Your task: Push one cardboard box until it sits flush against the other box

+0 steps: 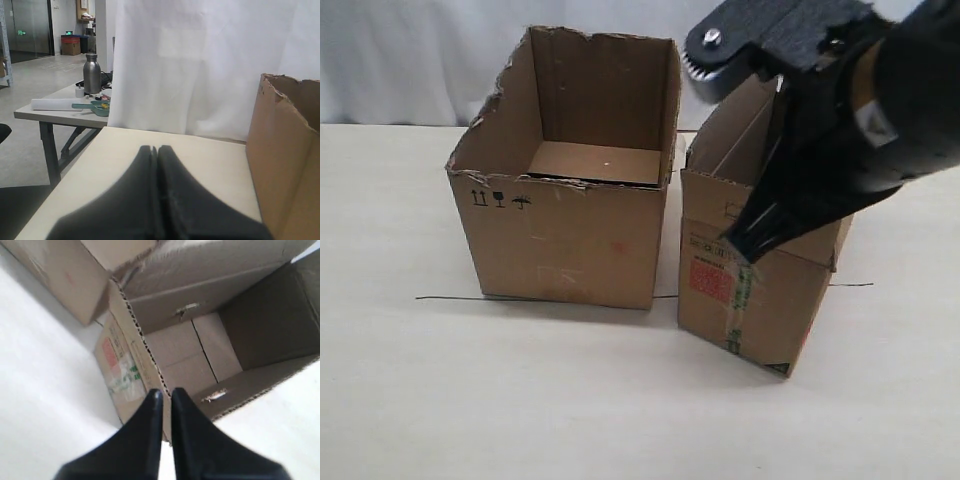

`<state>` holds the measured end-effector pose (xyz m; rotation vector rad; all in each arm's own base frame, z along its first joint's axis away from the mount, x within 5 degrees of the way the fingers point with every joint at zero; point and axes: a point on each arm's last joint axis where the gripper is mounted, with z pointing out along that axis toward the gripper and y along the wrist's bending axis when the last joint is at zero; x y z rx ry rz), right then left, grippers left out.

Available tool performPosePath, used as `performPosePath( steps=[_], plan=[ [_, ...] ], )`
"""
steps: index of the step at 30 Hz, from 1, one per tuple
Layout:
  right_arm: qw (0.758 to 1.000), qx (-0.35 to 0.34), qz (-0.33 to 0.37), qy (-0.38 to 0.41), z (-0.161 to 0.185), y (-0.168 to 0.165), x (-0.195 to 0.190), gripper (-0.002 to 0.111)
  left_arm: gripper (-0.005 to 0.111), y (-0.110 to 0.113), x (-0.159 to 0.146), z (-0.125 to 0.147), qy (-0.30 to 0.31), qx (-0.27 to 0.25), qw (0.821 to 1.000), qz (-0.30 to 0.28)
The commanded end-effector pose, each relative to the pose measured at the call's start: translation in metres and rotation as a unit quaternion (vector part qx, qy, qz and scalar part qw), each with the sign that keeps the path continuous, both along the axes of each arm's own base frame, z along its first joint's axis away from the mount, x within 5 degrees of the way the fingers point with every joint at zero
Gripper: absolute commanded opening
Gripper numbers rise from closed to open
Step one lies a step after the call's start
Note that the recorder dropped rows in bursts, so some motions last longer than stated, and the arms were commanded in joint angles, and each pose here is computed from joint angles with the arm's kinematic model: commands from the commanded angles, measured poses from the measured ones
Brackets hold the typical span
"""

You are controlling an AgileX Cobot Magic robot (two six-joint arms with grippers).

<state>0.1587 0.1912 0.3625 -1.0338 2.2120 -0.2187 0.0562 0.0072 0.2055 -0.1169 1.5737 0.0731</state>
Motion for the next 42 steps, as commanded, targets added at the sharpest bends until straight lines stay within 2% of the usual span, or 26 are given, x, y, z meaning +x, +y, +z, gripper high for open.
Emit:
performPosePath(
  steps=[1, 4, 7, 10, 15, 19, 21, 25, 30, 36, 40, 42],
  plan=[
    [0.991, 0.121, -0.015, -0.056, 0.043, -0.041, -0.020, 0.005, 0.000, -0.001, 0.000, 0.000, -0.006, -0.003, 1.000, -0.005],
    [0.970, 0.198, -0.086, -0.115, 0.054, -0.079, -0.021, 0.005, 0.000, -0.001, 0.000, 0.000, -0.006, -0.003, 1.000, -0.005],
    [0.952, 0.219, -0.162, -0.136, 0.036, -0.106, -0.011, 0.005, 0.000, -0.001, 0.000, 0.000, -0.006, -0.003, 1.000, -0.005],
    [0.950, 0.212, -0.199, -0.118, 0.008, -0.116, 0.008, 0.005, 0.000, -0.001, 0.000, 0.000, -0.006, -0.003, 1.000, -0.005],
    [0.970, 0.177, -0.163, -0.018, -0.022, -0.119, 0.021, 0.005, 0.000, -0.001, 0.000, 0.000, -0.006, -0.002, 1.000, -0.005],
    [0.976, 0.182, -0.117, -0.008, -0.004, -0.121, 0.004, 0.005, 0.000, -0.001, 0.000, 0.000, -0.006, -0.003, 1.000, -0.005],
    [0.980, 0.181, -0.086, 0.021, 0.004, -0.119, -0.006, 0.005, 0.000, -0.001, 0.000, 0.000, -0.006, -0.003, 1.000, -0.005],
    [0.974, 0.203, -0.018, 0.098, 0.009, -0.105, -0.015, 0.005, 0.000, -0.001, 0.000, 0.000, -0.006, -0.003, 1.000, -0.005],
    [0.966, 0.199, 0.033, 0.161, -0.009, -0.083, 0.001, 0.005, 0.000, -0.001, 0.000, 0.000, -0.006, -0.003, 1.000, -0.005],
    [0.978, 0.108, 0.084, 0.160, -0.007, -0.043, 0.013, 0.005, 0.000, -0.001, 0.000, 0.000, -0.006, -0.003, 1.000, -0.005],
    [0.985, 0.005, 0.068, 0.158, -0.005, -0.025, 0.022, 0.005, 0.000, -0.001, 0.000, 0.000, -0.006, -0.003, 1.000, -0.005],
    [0.986, -0.016, 0.062, 0.153, -0.010, -0.015, 0.033, 0.005, 0.000, -0.001, 0.000, 0.000, -0.006, -0.003, 1.000, -0.005]
  ],
)
